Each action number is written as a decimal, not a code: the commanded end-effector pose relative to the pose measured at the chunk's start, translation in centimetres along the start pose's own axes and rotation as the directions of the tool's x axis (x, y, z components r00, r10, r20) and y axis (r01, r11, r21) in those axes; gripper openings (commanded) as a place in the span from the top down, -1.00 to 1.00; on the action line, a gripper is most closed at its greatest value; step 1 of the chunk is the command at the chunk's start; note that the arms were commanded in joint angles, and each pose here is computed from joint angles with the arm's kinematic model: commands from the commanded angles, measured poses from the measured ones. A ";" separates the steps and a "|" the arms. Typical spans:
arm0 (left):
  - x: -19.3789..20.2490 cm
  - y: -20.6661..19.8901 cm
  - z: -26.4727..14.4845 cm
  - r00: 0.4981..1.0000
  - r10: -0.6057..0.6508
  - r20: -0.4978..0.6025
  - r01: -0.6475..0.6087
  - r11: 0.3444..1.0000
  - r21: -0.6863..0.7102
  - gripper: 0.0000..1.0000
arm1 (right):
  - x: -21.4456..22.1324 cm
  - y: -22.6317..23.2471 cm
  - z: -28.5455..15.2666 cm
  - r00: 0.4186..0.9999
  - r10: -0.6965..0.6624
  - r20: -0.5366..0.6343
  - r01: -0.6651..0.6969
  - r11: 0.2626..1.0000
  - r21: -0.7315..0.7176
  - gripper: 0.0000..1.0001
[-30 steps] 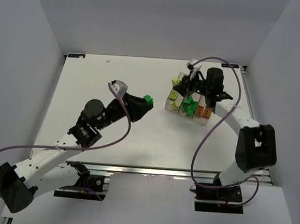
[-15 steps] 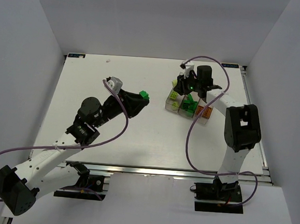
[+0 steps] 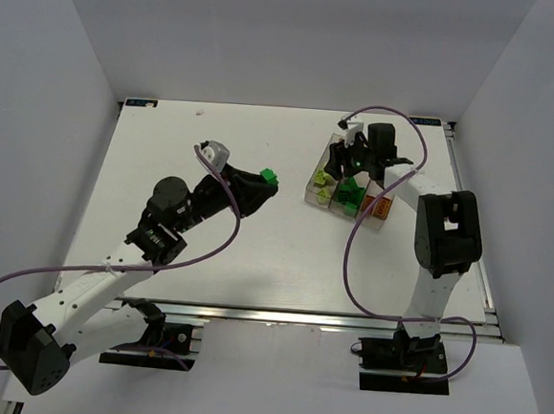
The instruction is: Sort the legos into containers by color
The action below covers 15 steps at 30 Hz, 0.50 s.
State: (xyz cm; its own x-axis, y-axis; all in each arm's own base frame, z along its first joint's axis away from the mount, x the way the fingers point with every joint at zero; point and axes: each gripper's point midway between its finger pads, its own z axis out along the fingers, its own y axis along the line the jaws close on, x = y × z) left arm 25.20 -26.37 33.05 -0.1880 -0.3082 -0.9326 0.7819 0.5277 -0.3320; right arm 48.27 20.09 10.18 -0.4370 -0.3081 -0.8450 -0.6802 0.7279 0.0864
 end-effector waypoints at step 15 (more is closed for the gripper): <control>5.3 0.2 3.0 0.984 -0.092 -0.155 0.108 0.989 0.097 1.00 | -7.2 9.5 -15.7 0.986 0.054 0.160 -0.023 0.981 -0.191 1.00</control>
State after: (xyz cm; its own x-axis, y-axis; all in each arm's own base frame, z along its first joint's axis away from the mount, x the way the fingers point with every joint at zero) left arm 26.18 -29.23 28.29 -0.3233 -0.2241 -0.9194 0.7927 0.4665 -0.3924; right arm 40.72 19.20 22.35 -0.3651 -0.2123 -0.9064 -0.7327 0.6662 0.1391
